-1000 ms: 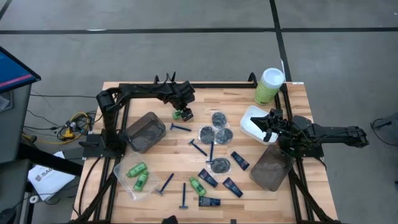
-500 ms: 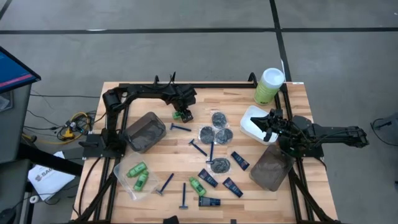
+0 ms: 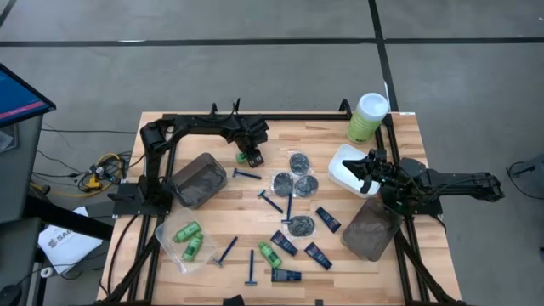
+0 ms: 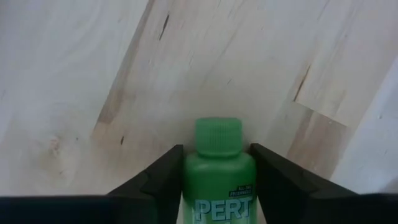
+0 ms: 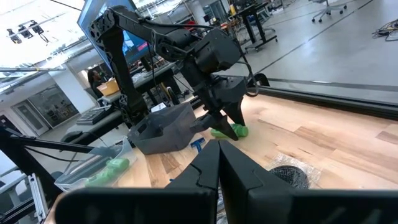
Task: Pick & Place Travel size toiletries
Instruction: Put the green shampoo into the transparent bin
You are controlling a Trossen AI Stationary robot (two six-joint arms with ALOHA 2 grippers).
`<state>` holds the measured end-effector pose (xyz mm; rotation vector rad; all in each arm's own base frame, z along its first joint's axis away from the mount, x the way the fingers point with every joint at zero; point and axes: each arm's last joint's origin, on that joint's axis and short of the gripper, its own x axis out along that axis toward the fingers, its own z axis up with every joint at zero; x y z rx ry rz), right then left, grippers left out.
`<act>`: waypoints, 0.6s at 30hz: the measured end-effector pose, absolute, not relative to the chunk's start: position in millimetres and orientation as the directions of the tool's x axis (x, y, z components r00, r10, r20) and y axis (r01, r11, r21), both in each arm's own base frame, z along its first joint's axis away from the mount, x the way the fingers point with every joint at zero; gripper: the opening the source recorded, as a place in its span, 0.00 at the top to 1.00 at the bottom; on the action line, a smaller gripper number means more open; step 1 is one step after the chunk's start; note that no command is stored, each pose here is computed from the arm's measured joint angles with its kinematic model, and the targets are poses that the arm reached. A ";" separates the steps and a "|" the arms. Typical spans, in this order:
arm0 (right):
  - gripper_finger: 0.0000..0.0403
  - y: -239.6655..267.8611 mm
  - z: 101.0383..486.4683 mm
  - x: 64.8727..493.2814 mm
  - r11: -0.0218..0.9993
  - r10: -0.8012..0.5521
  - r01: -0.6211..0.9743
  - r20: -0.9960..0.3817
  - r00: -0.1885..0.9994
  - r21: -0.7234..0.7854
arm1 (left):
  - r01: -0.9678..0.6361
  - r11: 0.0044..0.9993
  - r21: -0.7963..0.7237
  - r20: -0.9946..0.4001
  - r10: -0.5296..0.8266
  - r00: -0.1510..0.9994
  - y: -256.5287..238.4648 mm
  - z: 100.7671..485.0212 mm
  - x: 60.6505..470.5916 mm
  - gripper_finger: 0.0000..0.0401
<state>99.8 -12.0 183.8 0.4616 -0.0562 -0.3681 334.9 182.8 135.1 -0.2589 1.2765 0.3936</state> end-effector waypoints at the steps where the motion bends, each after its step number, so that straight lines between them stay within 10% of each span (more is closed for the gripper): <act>1: 1.00 -12.0 183.9 99.8 0.831 -0.359 0.334 -0.029 0.933 0.445 | -0.426 0.904 0.028 -0.961 0.141 0.237 182.7 135.0 334.9 0.59; 18: 1.00 -12.0 183.8 99.8 0.831 -0.360 0.334 -0.029 0.933 0.445 | -0.410 0.912 0.024 -0.929 0.172 0.327 169.3 177.6 331.6 0.62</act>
